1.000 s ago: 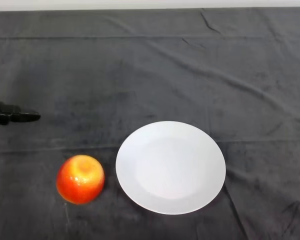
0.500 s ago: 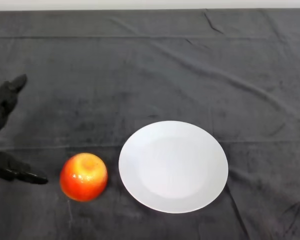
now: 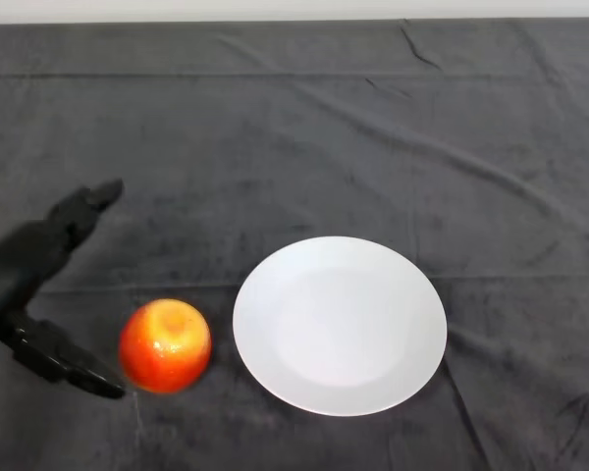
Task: Move the apple to the plate
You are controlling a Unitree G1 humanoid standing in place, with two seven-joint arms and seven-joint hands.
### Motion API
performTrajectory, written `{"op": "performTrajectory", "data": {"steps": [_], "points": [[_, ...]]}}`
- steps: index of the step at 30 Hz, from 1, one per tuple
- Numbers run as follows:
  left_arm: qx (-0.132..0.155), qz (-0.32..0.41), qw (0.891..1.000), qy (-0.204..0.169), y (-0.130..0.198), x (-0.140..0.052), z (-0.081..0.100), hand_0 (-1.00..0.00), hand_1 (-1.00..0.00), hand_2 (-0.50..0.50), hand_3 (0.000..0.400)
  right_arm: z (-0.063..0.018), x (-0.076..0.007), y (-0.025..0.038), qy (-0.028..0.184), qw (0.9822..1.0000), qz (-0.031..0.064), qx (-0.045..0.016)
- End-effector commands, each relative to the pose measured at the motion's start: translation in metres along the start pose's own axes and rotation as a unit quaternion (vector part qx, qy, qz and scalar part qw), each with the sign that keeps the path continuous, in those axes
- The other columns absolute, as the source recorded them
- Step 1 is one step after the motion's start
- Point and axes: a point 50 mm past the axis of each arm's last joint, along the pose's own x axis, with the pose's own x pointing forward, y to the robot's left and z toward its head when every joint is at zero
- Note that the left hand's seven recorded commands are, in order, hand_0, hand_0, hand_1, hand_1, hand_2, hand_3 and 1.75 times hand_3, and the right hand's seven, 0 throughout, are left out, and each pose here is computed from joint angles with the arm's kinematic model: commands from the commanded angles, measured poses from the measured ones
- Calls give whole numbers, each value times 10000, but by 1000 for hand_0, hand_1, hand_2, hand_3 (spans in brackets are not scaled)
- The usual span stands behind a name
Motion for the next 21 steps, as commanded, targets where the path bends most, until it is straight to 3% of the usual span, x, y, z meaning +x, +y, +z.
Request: {"op": "performTrajectory", "data": {"steps": [1,9,10,11,12,21], "points": [[114,-146,9998,-80,-23,58,71,0,0,0,0,-368,-186,-175,886,9953,-222,-311],[18,-562,9984,-84,-195,167,29,0,0,0,0,-368,-186,-175,887,9953,-222,-311],[19,-602,9982,-75,-202,174,17,-282,-224,-29,113,-368,-186,-175,887,9953,-222,-311],[24,-632,9980,-66,-205,181,6,-863,-667,-98,345,-368,-186,-175,887,9953,-222,-311],[34,-658,9978,-54,-201,190,-3,-1000,-1000,0,400,-368,-186,-175,887,9953,-222,-311],[252,-601,9979,12,-108,246,-33,-1000,-1000,0,400,-368,-186,-175,887,9953,-222,-311]]}}
